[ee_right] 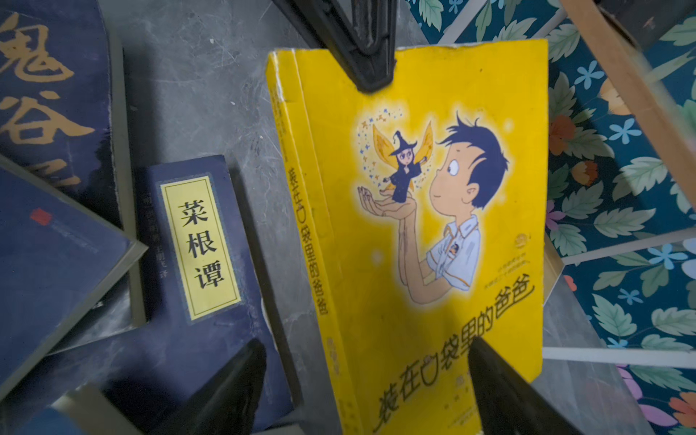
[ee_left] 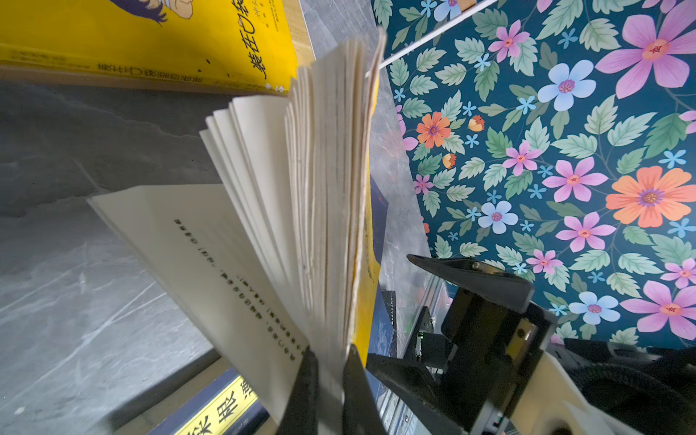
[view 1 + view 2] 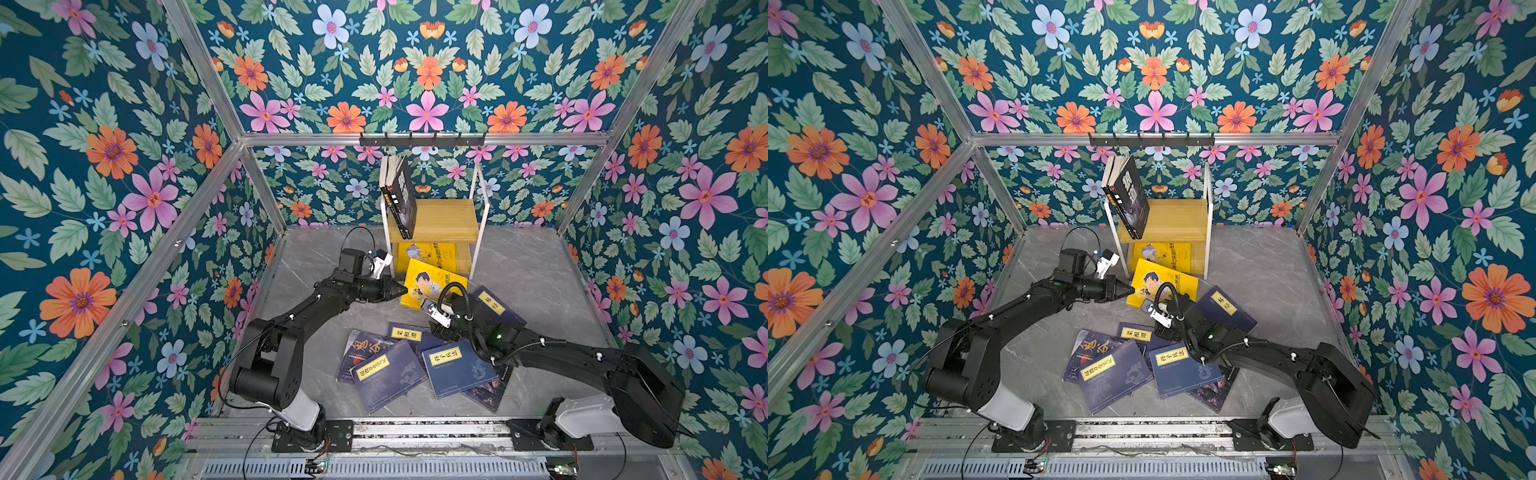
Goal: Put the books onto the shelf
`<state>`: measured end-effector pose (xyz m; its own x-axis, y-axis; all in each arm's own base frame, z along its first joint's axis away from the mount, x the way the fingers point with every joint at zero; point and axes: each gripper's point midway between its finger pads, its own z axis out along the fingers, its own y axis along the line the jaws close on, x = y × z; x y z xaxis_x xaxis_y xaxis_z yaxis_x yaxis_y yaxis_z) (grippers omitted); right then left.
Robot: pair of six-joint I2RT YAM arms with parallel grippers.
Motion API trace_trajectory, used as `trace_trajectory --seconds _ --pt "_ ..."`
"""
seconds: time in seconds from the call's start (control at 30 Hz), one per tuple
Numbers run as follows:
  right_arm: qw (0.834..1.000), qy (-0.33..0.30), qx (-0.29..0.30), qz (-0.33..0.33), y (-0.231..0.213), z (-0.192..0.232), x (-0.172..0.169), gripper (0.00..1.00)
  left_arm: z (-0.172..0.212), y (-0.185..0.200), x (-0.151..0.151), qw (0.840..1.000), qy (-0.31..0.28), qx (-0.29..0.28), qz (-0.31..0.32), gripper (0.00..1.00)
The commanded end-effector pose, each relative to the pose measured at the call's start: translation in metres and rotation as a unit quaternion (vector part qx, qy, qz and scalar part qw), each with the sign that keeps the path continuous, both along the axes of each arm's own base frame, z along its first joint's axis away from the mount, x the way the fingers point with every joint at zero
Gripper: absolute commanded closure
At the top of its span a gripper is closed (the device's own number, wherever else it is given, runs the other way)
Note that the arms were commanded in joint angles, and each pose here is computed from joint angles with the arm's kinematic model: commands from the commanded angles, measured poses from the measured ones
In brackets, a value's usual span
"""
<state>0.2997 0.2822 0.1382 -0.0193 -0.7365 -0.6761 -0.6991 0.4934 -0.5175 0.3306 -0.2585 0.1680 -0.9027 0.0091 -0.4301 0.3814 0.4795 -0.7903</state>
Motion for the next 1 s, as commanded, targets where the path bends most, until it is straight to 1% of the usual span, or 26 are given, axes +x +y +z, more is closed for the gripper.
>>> trace_trajectory --seconds 0.0,0.2,0.3,0.33,0.37,0.4,0.53,0.57,0.6,0.63,0.67,0.83,0.97 --pt "0.998 -0.068 -0.002 -0.015 0.007 0.016 0.021 0.16 0.012 -0.005 0.002 1.0 -0.019 -0.02 -0.012 1.0" --pt "0.996 -0.086 -0.032 -0.018 0.017 0.003 0.037 0.19 0.011 -0.005 0.002 1.0 -0.018 -0.02 -0.012 1.0" --pt "0.995 -0.09 -0.047 -0.019 0.02 -0.007 0.044 0.23 0.01 -0.005 0.002 1.0 -0.016 -0.019 -0.012 1.0" --pt "0.995 -0.088 -0.052 -0.018 0.021 -0.009 0.044 0.26 0.009 -0.005 0.002 1.0 -0.014 -0.018 -0.011 1.0" --pt "0.995 -0.086 -0.056 -0.016 0.022 -0.011 0.045 0.31 0.009 -0.005 0.003 1.0 -0.015 -0.018 -0.01 1.0" --pt "0.995 -0.081 -0.061 -0.014 0.022 -0.013 0.044 0.39 0.009 -0.005 0.003 1.0 -0.015 -0.017 -0.009 1.0" --pt "0.996 -0.073 -0.059 -0.003 0.023 -0.01 0.04 0.77 0.006 0.002 0.009 1.0 -0.013 0.004 0.017 1.0" --pt "0.996 -0.071 -0.062 -0.003 0.022 -0.01 0.039 0.84 0.007 0.002 0.009 1.0 -0.016 0.007 0.018 0.93" --pt "0.995 -0.07 -0.066 -0.001 0.021 -0.009 0.038 0.92 0.007 0.004 0.01 0.999 -0.021 0.012 0.021 0.79" --pt "0.995 -0.069 -0.071 0.001 0.02 -0.008 0.037 0.98 0.007 0.005 0.009 0.999 -0.024 0.017 0.022 0.66" --pt "0.995 -0.069 -0.074 0.003 0.019 -0.008 0.036 0.99 0.007 0.006 0.009 0.999 -0.027 0.02 0.024 0.59" --pt "0.993 -0.07 -0.091 0.012 0.013 -0.003 0.034 1.0 0.014 0.017 0.01 0.997 -0.054 0.036 0.03 0.4" --pt "0.992 -0.062 -0.103 0.022 0.005 0.002 0.035 1.0 0.017 0.038 0.016 0.994 -0.074 0.05 0.055 0.32"
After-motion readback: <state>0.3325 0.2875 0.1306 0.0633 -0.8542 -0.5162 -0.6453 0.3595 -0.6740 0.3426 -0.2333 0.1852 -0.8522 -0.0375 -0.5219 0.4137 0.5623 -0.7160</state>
